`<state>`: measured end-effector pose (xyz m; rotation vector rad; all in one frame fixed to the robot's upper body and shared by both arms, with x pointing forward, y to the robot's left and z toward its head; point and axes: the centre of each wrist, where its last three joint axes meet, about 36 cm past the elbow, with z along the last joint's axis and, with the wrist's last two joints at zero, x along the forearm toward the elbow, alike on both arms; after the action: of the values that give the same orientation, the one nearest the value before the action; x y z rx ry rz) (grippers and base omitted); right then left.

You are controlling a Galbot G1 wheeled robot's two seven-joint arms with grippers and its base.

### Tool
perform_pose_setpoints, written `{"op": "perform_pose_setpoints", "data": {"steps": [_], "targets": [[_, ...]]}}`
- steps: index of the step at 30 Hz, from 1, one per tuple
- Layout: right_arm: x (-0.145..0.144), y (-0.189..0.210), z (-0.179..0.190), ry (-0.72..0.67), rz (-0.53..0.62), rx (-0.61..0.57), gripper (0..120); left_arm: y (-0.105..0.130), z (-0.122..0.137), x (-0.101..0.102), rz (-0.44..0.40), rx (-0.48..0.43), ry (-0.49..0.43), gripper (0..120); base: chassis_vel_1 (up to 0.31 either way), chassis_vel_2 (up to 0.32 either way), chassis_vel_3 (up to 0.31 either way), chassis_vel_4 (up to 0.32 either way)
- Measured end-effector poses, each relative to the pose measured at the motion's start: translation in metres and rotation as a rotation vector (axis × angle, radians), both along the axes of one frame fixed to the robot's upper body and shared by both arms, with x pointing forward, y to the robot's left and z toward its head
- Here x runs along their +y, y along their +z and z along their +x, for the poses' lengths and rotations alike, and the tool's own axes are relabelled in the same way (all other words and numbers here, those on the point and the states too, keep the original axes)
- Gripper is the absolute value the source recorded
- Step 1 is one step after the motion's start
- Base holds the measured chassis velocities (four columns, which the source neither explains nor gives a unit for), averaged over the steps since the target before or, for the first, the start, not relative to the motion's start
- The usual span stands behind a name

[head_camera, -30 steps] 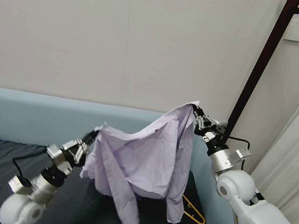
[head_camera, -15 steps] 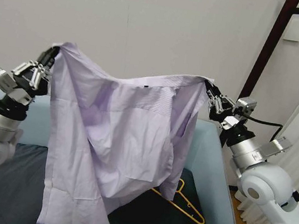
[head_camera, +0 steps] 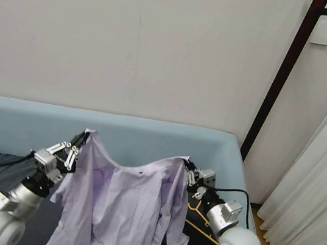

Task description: Pick up the clothes from the sofa and hang them on the clothes hanger.

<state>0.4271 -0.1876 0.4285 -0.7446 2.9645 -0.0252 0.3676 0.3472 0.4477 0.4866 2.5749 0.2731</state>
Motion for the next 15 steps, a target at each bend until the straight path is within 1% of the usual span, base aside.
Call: {"op": "perform_pose_setpoints", "data": {"steps": [3, 4, 7, 9, 10, 11, 13, 15], "targets": [[0.005, -0.014, 0.0, -0.014, 0.02, 0.028, 0, -0.004, -0.002, -0.002, -0.005, 0.003, 0.009, 0, 0.0, 0.0, 0.0, 0.0], [0.005, -0.014, 0.0, -0.014, 0.02, 0.028, 0, -0.004, -0.002, -0.002, -0.005, 0.003, 0.009, 0, 0.0, 0.0, 0.0, 0.0], [0.005, -0.032, -0.001, -0.042, 0.018, 0.051, 0, -0.004, -0.001, -0.001, -0.005, 0.002, 0.012, 0, 0.0, 0.0, 0.0, 0.0], [-0.001, -0.047, -0.004, -0.068, -0.009, 0.094, 8, -0.004, 0.0, 0.001, -0.005, 0.0, 0.015, 0, 0.0, 0.0, 0.0, 0.0], [-0.001, -0.047, -0.004, -0.068, -0.009, 0.094, 8, -0.004, 0.0, 0.001, -0.005, 0.0, 0.015, 0, 0.0, 0.0, 0.0, 0.0], [-0.007, -0.055, -0.005, -0.082, -0.031, 0.122, 12, -0.004, 0.001, 0.002, -0.004, -0.001, 0.018, 0, 0.0, 0.0, 0.0, 0.0], [-0.028, -0.074, -0.003, -0.112, -0.116, 0.19, 21, -0.004, 0.002, 0.005, -0.001, -0.001, 0.023, 0, 0.0, 0.0, 0.0, 0.0], [-0.056, -0.096, 0.004, -0.151, -0.239, 0.274, 30, -0.004, 0.003, 0.007, 0.002, -0.002, 0.027, 0, 0.0, 0.0, 0.0, 0.0]]}}
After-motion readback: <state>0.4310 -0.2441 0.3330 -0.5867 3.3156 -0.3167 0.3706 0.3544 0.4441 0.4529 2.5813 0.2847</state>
